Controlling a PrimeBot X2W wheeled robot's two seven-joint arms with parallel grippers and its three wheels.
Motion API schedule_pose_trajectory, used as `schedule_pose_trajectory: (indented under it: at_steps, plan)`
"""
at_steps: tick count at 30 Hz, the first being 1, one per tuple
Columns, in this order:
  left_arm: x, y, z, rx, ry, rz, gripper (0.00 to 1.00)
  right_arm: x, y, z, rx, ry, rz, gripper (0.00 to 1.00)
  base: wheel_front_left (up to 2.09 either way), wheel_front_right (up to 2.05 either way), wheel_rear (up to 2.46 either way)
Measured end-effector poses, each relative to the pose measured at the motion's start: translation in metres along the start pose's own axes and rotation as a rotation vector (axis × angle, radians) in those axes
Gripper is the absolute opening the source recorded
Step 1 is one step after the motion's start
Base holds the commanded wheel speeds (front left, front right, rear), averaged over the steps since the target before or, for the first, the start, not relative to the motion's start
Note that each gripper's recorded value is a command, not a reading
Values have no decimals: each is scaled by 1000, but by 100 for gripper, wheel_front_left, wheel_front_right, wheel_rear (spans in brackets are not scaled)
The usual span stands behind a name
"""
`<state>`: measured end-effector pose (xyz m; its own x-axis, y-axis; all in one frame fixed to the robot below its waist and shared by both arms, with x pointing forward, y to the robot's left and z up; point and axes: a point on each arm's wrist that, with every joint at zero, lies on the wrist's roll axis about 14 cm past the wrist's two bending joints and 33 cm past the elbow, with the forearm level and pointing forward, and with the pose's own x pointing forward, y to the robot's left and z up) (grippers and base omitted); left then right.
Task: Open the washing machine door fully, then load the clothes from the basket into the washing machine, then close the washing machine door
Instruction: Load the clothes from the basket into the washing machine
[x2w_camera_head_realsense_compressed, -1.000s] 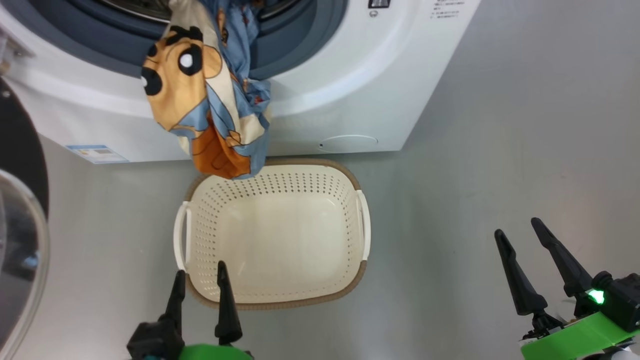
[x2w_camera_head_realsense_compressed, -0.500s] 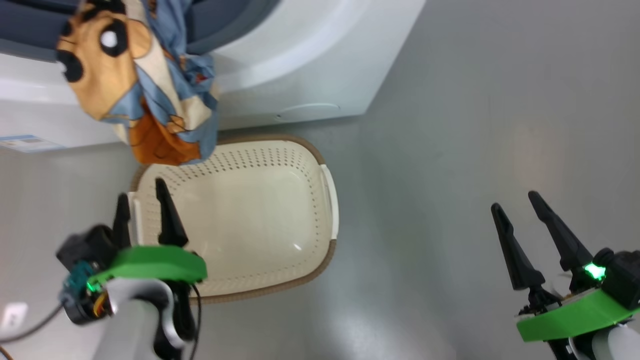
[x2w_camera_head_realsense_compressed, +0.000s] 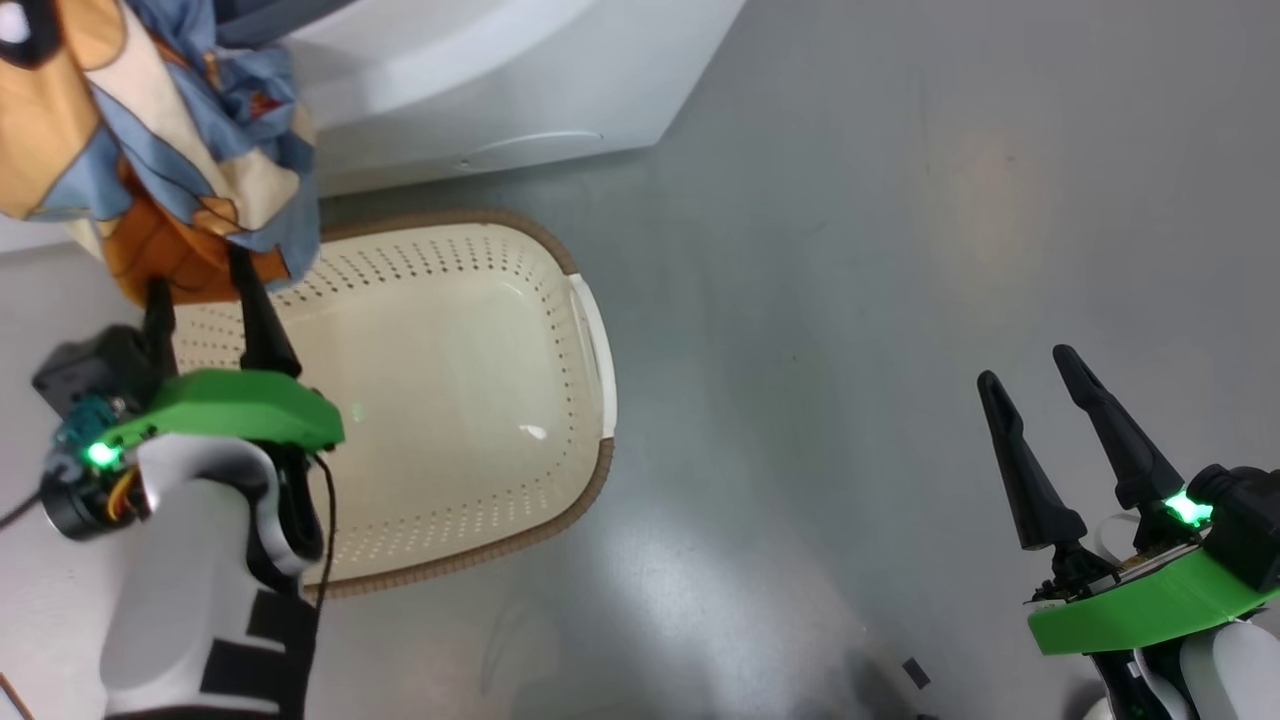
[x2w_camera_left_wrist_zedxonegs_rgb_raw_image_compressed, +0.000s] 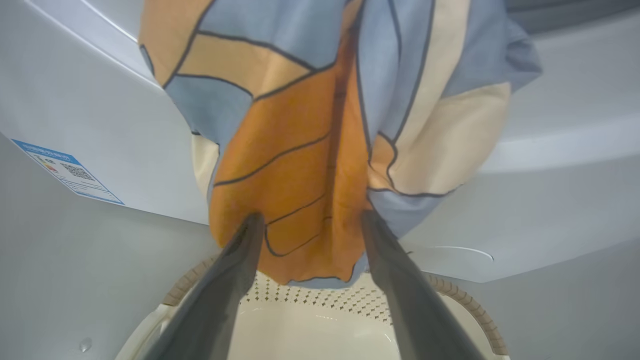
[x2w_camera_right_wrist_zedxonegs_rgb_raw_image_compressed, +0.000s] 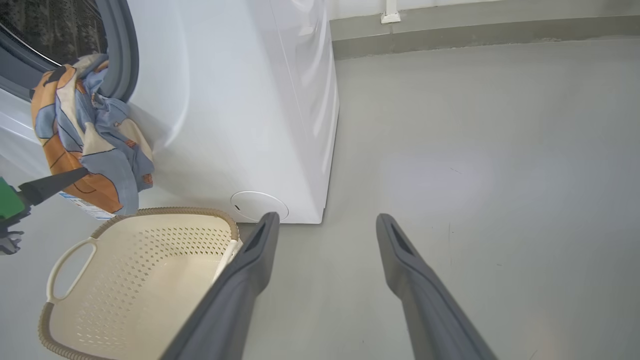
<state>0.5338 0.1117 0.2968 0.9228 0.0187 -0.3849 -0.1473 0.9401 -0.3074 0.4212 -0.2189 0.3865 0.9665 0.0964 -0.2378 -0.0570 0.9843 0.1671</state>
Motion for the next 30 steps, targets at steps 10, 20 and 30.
schedule_pose_trajectory:
  at_steps: [10, 20, 30]
  plan:
    - [30, -7, 19, -5, -54, -15, 100, 2, 1, -8, -3, 25, 7, 100, 0, 0, 0]
    - [57, -27, 39, -22, -102, -37, 100, 3, -1, -12, -12, 41, 12, 100, 0, 0, 0]
    - [70, -33, 34, -4, -106, -27, 64, 1, -12, -17, -21, 62, -12, 100, 0, 0, 0]
